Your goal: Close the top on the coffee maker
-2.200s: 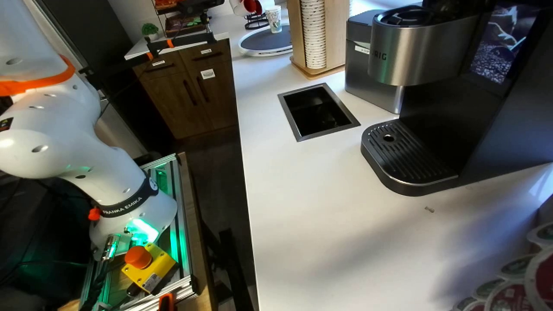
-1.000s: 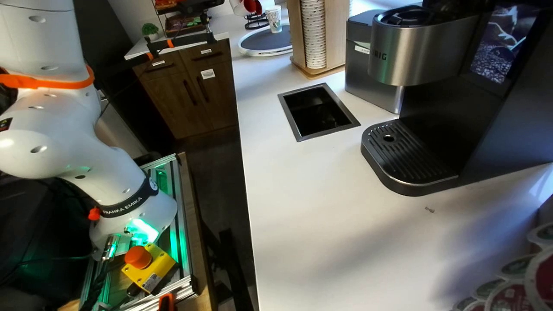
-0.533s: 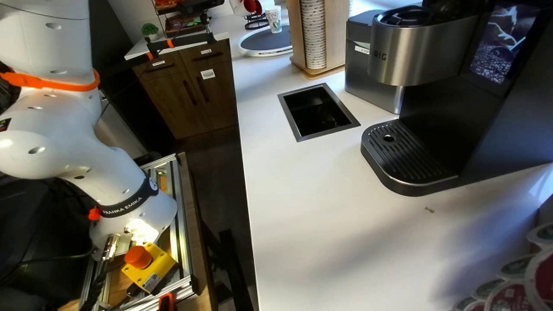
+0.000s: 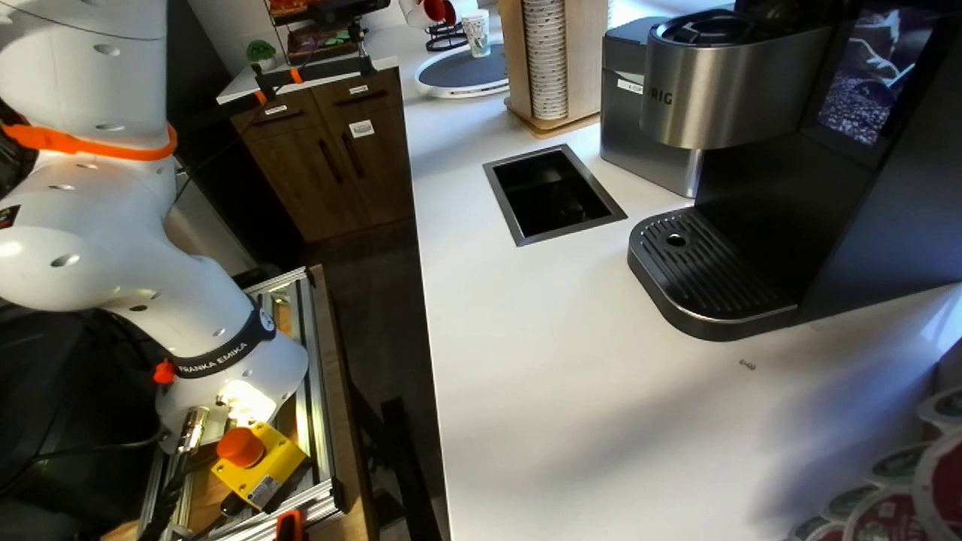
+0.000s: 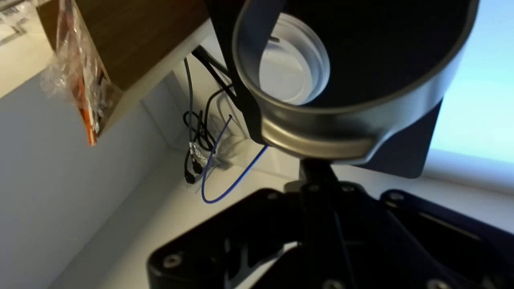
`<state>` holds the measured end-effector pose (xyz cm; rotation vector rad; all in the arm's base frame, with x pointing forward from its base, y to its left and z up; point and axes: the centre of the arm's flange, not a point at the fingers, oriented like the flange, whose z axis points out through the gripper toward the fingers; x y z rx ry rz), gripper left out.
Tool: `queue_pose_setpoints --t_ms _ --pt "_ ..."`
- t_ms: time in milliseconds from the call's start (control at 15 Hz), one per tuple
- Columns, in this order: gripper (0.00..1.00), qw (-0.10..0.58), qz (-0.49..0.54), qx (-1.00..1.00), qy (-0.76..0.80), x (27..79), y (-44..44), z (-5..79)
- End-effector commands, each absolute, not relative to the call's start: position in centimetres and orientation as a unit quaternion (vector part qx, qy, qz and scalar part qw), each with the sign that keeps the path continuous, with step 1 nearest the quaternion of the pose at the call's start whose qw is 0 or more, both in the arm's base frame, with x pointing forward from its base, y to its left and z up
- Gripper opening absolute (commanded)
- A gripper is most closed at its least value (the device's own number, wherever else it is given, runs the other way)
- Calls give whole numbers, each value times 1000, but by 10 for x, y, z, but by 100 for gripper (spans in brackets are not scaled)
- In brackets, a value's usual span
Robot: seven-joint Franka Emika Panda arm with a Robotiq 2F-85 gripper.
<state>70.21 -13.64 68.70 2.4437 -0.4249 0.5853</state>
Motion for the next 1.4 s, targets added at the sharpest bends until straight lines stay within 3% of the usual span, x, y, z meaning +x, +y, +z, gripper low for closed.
queue_pose_setpoints --t_ms 0,1333 --pt "0 303 180 919 -178 721 -140 698" --pt "0 250 57 926 -276 638 -151 713"
